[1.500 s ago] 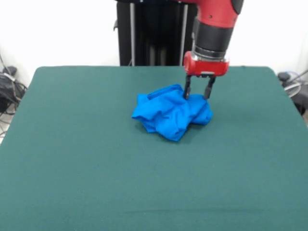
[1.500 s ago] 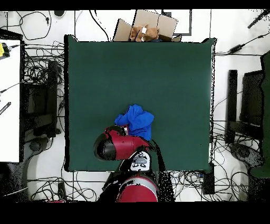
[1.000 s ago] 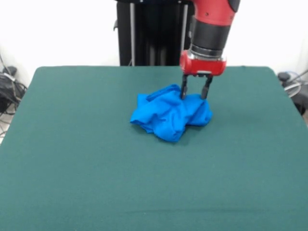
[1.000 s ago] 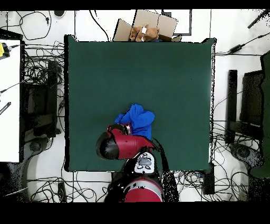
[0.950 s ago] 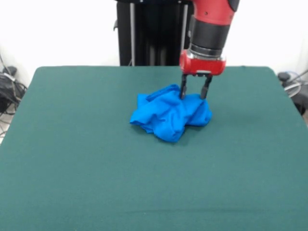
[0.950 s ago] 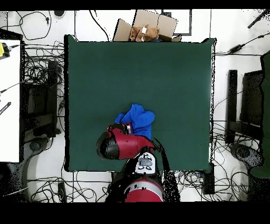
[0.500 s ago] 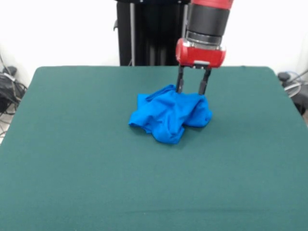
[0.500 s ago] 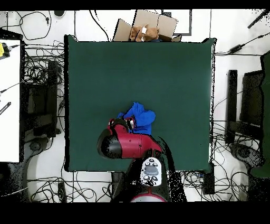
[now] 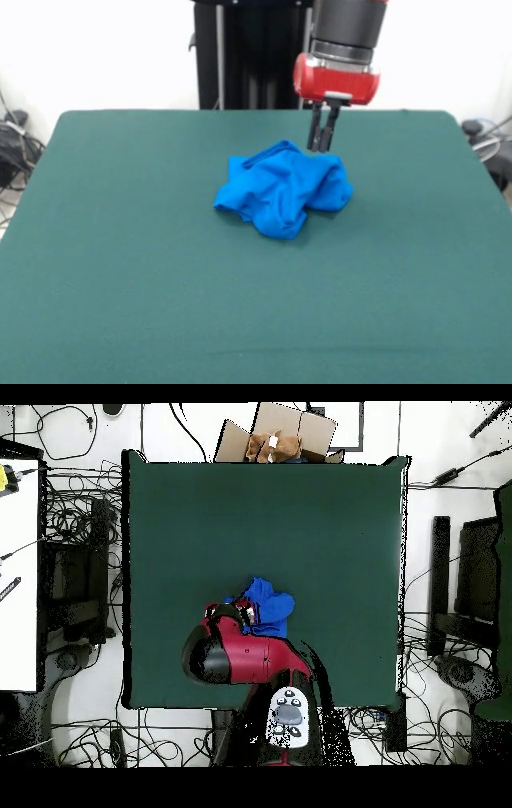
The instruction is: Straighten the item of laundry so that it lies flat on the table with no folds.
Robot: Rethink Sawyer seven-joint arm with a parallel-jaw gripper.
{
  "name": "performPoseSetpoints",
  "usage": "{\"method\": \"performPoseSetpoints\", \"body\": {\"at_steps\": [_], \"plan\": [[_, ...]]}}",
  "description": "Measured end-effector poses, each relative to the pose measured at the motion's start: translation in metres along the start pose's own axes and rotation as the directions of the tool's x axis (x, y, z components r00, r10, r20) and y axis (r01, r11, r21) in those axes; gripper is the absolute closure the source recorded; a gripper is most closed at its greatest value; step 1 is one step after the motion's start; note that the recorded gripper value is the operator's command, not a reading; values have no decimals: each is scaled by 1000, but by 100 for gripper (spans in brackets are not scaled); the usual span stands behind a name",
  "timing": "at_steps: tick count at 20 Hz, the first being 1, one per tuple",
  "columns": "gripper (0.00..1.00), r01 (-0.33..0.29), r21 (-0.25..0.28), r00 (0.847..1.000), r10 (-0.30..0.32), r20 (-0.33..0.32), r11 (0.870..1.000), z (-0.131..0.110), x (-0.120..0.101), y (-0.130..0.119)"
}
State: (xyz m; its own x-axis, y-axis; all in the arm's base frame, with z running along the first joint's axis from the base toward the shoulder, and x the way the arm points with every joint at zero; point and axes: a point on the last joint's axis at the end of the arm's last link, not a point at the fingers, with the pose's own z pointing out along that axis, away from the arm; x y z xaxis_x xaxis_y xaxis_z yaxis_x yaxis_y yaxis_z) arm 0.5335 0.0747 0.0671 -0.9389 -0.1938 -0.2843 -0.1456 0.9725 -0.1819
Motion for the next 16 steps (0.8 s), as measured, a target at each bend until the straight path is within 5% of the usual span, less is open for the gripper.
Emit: {"method": "performPoseSetpoints", "body": {"at_steps": [16], "plan": [[100,-20,5,1000,20,3,1000,8,-9,5]]}}
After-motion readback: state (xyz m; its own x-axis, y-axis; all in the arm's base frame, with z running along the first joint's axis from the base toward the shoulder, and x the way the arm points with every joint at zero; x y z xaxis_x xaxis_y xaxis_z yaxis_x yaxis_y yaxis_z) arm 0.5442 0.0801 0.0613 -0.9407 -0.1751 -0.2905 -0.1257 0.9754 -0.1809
